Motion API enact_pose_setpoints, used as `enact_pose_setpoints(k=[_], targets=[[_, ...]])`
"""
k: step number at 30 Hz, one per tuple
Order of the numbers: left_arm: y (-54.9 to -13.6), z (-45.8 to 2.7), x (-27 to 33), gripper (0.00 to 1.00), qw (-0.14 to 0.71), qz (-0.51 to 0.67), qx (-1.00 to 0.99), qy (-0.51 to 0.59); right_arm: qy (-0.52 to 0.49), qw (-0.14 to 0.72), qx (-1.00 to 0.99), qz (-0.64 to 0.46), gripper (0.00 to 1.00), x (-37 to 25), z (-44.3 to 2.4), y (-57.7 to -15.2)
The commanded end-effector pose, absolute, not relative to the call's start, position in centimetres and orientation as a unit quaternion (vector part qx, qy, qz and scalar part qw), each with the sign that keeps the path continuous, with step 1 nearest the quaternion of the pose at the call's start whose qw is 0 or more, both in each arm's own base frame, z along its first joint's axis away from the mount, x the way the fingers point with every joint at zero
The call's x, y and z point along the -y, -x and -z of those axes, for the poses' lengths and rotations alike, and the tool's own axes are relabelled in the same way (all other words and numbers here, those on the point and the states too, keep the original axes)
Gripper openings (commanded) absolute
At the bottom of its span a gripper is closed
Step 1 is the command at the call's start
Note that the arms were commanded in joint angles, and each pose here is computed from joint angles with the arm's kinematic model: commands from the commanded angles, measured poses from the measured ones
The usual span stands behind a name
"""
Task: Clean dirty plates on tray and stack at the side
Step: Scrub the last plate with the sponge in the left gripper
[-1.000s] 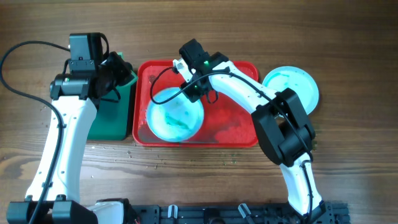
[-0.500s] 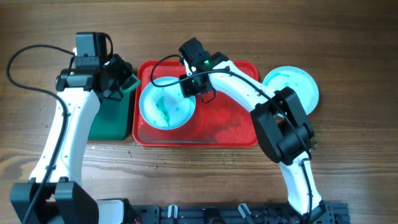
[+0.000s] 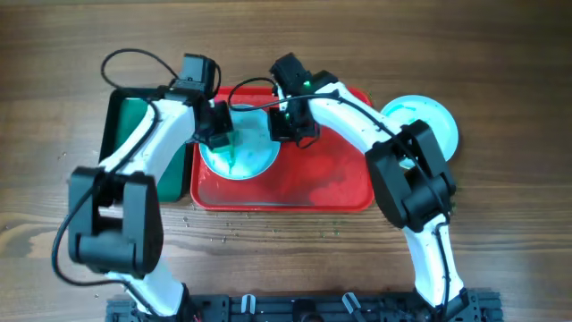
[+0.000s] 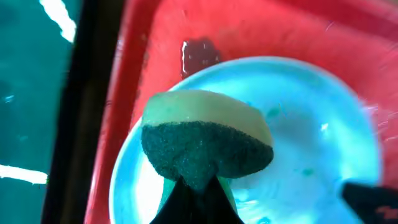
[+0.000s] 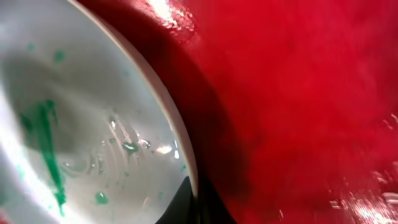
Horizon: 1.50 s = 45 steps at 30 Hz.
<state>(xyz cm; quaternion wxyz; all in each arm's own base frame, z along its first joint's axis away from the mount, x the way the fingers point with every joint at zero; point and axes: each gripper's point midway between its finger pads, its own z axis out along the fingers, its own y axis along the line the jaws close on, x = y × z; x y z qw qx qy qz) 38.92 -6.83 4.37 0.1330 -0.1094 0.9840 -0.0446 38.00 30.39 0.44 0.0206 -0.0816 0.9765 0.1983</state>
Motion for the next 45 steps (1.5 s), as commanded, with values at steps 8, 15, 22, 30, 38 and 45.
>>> enact_pose_setpoints(k=[8,15,22,30,38,45], targets=[[-34.5,1.3,15.6,0.04,0.020,0.207,-0.971,-0.118,0.101,-0.016,-0.955,-0.280,0.04,-30.1,1.3,-37.2],[-37.4,2.4,11.1,0.04,0.072,0.042,-0.997,0.002,0.099,-0.014,-0.957,-0.272,0.04,-29.9,1.4,-37.3],[-30.4,2.9,6.3,0.04,-0.025,-0.103,-0.965,0.241,0.097,-0.013,-0.959,-0.267,0.04,-29.7,1.5,-37.4],[-33.4,-0.3,11.7,0.04,0.026,0.066,-0.997,-0.038,0.100,-0.012,-0.958,-0.267,0.04,-29.7,1.5,-37.4],[-32.8,-0.7,6.1,0.04,0.035,-0.021,-0.982,0.183,0.100,-0.013,-0.959,-0.267,0.04,-29.7,1.5,-37.3],[-40.4,-2.1,8.7,0.04,0.195,0.027,-0.978,0.064,0.100,-0.012,-0.959,-0.264,0.04,-29.6,1.6,-37.3]])
